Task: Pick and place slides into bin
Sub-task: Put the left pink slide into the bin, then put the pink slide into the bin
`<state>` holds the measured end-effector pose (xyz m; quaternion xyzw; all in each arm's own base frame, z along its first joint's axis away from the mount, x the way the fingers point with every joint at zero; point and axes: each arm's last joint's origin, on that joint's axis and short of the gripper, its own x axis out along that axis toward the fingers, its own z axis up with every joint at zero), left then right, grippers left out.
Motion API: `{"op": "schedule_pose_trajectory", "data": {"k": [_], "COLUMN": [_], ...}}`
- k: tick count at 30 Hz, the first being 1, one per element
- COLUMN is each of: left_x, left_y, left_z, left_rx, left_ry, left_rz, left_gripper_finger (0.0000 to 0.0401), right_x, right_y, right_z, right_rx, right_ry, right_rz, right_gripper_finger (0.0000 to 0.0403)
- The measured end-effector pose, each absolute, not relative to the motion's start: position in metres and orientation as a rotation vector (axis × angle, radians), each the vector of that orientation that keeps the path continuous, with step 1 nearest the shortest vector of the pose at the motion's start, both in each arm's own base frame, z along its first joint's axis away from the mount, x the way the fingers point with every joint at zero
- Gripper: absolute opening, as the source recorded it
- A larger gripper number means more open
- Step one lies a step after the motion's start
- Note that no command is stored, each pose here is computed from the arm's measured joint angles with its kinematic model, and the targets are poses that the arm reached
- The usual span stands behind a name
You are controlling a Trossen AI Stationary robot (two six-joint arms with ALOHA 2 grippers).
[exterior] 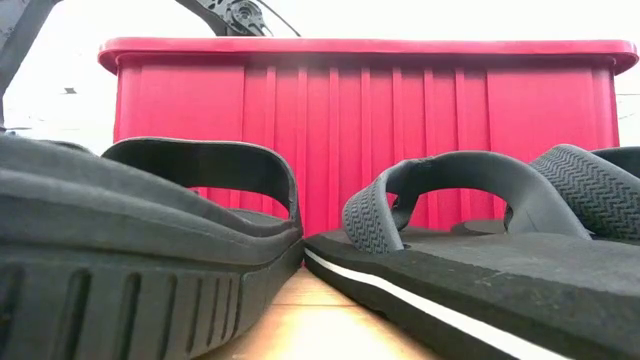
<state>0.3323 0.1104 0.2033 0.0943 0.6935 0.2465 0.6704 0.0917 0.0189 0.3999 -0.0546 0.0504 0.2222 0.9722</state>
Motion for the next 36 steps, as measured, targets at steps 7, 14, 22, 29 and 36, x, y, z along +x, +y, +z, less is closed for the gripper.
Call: {"op": "schedule_pose_trajectory", "data": {"k": [7, 14, 22, 29, 36], "left_x": [0.332, 0.332, 0.312, 0.264, 0.225], "left_y": [0.11, 0.11, 0.083, 0.026, -0.036], "left_z": [0.204, 0.224, 0.315, 0.37, 0.386], "left_rx": [0.2, 0.177, 0.077, 0.025, -0.017], "left_ry": [1.562, 1.561, 1.34, 1.14, 1.112], "left_rz": [0.546, 0.566, 0.658, 0.621, 0.532], "left_gripper_finger": [0.0107, 0.0128, 0.0129, 0.0129, 0.0129], "right_x": [0.092, 0.092, 0.092, 0.092, 0.092], "right_y": [0.019, 0.019, 0.019, 0.019, 0.019], "right_z": [0.4, 0.4, 0.4, 0.4, 0.4], "right_rx": [-0.11, -0.11, -0.11, -0.11, -0.129], "right_ry": [0.102, 0.102, 0.102, 0.102, 0.099], "right_rz": [0.449, 0.449, 0.449, 0.449, 0.45], "right_gripper_finger": [0.0, 0.0, 0.0, 0.0, 0.0]}}
